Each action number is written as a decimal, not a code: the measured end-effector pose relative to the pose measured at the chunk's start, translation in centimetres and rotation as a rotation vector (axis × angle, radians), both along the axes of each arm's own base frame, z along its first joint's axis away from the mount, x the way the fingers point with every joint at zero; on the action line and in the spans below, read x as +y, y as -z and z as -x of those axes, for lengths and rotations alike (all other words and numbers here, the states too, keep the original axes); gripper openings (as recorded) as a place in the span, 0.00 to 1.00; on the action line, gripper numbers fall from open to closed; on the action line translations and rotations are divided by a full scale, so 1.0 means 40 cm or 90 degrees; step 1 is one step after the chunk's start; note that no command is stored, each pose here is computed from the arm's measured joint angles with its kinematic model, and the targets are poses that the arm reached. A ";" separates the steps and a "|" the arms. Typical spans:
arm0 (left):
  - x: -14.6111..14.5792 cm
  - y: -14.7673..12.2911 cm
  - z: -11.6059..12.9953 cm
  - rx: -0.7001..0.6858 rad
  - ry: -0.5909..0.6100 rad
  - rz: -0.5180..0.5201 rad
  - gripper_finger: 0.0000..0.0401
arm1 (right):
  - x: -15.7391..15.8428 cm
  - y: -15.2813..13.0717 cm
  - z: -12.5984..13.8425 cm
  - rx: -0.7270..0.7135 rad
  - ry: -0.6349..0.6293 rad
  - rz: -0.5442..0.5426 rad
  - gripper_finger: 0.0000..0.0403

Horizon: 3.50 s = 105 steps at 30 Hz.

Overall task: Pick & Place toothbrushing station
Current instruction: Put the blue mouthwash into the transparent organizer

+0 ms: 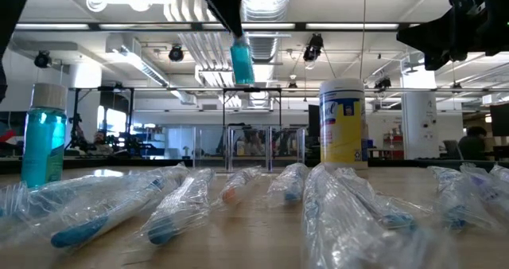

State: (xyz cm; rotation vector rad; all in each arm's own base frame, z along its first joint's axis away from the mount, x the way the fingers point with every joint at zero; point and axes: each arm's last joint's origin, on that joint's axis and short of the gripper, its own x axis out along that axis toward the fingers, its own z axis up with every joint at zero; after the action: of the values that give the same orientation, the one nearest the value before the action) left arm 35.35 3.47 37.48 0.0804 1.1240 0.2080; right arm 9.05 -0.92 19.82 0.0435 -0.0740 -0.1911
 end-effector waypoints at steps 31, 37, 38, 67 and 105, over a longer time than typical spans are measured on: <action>0.033 0.233 -0.150 0.138 -0.003 0.026 0.23 | 0.000 0.000 0.000 -0.001 0.000 -0.001 0.08; 0.034 0.275 -0.160 0.137 -0.009 0.030 0.23 | 0.000 0.001 0.000 0.000 0.000 0.000 0.08; 0.035 0.283 -0.162 0.135 -0.011 0.032 0.23 | 0.000 0.001 0.000 0.000 0.000 -0.001 0.08; 0.052 0.346 -0.154 0.130 -0.054 0.043 0.43 | 0.000 0.001 0.000 0.000 0.000 -0.002 0.08; -0.063 -0.156 0.089 -0.143 -0.001 0.038 0.45 | 0.000 0.004 0.000 0.004 0.000 -0.003 0.08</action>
State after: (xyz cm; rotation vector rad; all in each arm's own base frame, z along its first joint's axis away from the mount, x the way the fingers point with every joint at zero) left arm 31.80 0.96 43.73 0.0032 0.9054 0.1803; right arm 9.07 -0.93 19.68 0.0469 -0.0666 -0.1909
